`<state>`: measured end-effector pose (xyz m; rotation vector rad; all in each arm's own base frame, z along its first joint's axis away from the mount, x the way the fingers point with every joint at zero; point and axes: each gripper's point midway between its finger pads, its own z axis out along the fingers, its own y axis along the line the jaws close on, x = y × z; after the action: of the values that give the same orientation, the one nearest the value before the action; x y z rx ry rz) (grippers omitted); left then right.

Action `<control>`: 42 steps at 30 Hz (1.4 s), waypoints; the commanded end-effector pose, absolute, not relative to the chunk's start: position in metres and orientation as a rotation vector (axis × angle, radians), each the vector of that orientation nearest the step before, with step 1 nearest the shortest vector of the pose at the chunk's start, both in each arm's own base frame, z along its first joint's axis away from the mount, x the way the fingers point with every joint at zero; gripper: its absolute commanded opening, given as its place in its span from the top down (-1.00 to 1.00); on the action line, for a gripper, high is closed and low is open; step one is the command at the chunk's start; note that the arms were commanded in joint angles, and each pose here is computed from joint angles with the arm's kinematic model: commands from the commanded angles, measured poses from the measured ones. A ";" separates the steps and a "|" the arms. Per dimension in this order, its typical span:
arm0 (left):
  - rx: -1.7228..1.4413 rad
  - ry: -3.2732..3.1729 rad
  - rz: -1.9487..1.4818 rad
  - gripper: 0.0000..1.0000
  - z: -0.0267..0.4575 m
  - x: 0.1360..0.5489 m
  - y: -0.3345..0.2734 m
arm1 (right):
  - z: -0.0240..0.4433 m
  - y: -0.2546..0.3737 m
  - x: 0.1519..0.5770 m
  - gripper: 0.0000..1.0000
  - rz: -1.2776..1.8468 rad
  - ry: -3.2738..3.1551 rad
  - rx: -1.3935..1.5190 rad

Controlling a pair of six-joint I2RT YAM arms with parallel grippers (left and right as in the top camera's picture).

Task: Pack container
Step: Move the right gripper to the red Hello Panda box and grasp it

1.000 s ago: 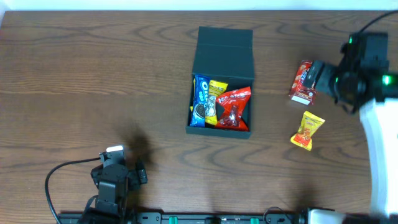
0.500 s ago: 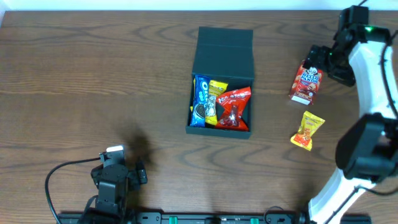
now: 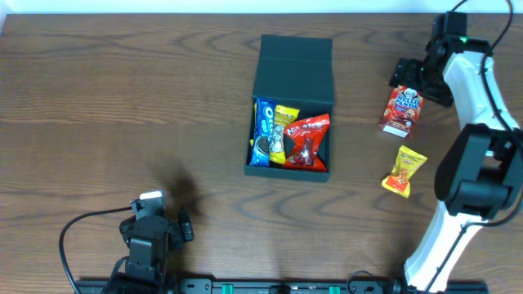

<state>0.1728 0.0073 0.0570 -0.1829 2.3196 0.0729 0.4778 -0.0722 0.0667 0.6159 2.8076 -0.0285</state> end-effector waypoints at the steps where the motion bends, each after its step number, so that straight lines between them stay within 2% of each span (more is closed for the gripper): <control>1: -0.171 2.374 0.121 -0.90 0.041 0.164 0.012 | 0.059 -0.065 0.484 -0.99 -0.028 2.823 0.572; 21: -0.171 2.374 0.121 -0.90 0.041 0.164 0.012 | -0.008 -0.049 0.466 -0.99 -0.055 2.997 0.555; 30: -0.171 2.374 0.121 -0.90 0.041 0.164 0.012 | -0.012 -0.046 0.463 -0.99 -0.057 3.012 0.550; 31: -0.171 2.374 0.121 -0.91 0.041 0.164 0.012 | -0.012 -0.046 0.463 -0.92 -0.057 3.012 0.550; 32: -0.171 2.374 0.121 -0.90 0.041 0.164 0.012 | -0.012 -0.046 0.463 -0.73 -0.057 3.012 0.549; 35: -0.171 2.374 0.121 -0.90 0.041 0.164 0.012 | -0.012 -0.044 0.463 -0.39 -0.057 3.014 0.543; 42: -0.170 2.374 0.121 -0.90 0.041 0.164 0.012 | -0.012 -0.040 0.464 -0.31 -0.056 3.016 0.529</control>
<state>0.1728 0.0073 0.0570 -0.1829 2.3196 0.0729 0.4648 -0.0458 -0.0017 0.5491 2.9900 -0.0470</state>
